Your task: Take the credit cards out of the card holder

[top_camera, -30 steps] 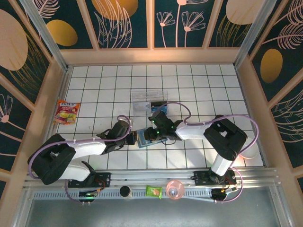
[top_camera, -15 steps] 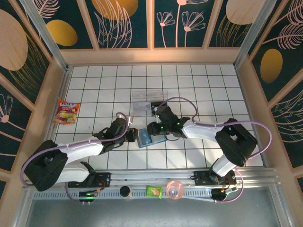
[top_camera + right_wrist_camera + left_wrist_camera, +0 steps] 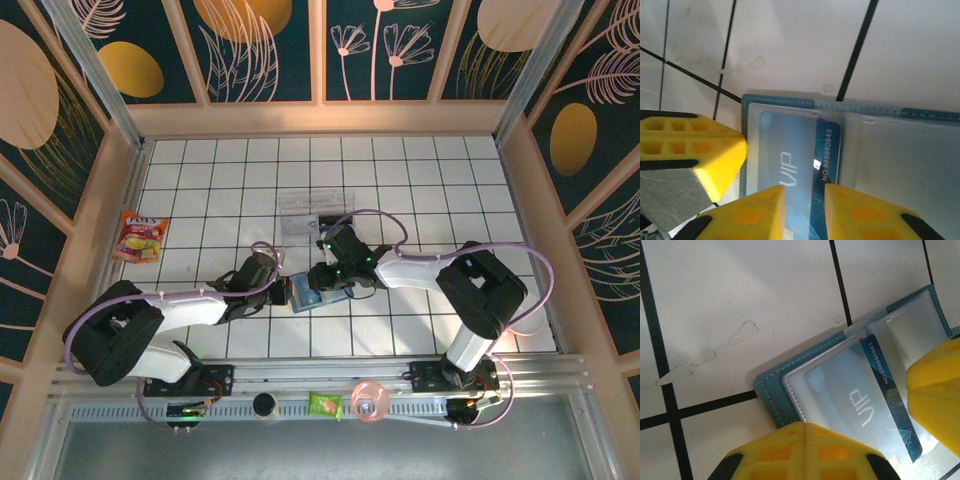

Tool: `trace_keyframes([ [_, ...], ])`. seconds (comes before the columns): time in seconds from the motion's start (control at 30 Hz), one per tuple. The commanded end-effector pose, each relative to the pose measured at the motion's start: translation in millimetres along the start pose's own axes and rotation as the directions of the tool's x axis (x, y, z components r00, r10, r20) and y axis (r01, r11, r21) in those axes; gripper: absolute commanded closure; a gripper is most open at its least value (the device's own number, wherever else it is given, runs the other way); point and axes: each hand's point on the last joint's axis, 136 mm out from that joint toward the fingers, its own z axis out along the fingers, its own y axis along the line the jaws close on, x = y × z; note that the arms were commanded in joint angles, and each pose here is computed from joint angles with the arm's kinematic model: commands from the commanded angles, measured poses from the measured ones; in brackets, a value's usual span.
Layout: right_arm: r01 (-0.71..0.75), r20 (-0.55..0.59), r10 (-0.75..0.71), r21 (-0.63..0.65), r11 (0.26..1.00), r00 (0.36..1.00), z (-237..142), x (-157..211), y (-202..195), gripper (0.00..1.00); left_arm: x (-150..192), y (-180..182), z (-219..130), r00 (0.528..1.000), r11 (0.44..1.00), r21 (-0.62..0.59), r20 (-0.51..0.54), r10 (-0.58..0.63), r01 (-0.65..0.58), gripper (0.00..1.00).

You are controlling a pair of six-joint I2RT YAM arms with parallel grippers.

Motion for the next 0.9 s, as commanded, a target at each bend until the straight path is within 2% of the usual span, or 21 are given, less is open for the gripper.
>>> trace_keyframes([
  [0.0, -0.019, -0.014, 0.020, 0.018, 1.000, 1.000, 3.7, -2.6, -6.1, 0.73, 9.4, 6.6, 2.1, 1.000, 1.000, -0.018, -0.023, -0.008, 0.008, 1.00],
  [0.17, -0.041, -0.039, 0.042, 0.039, 0.998, 0.998, 8.8, 2.7, -15.2, 0.73, 18.1, 10.6, 5.9, 0.999, 1.000, -0.020, -0.051, -0.017, 0.016, 1.00],
  [0.4, -0.068, -0.063, 0.067, -0.009, 0.998, 0.996, 10.5, 7.5, -15.5, 0.75, 24.4, 12.9, 7.8, 0.997, 1.000, -0.020, -0.071, -0.017, 0.015, 1.00],
  [0.63, -0.079, -0.062, 0.077, -0.037, 0.996, 0.995, 9.2, 7.7, -13.6, 0.87, 24.7, 10.6, 9.1, 0.997, 1.000, -0.009, -0.079, -0.016, 0.015, 1.00],
  [0.8, -0.102, -0.034, 0.100, -0.046, 0.994, 0.994, 3.4, 3.9, -16.0, 1.00, 24.2, 11.2, 8.5, 0.997, 1.000, -0.014, -0.078, -0.014, 0.013, 1.00],
  [0.87, -0.111, -0.011, 0.111, -0.038, 0.993, 0.994, -1.5, 1.3, -19.0, 1.00, 24.1, 11.5, 8.3, 0.997, 1.000, -0.016, -0.078, -0.015, 0.013, 1.00],
])
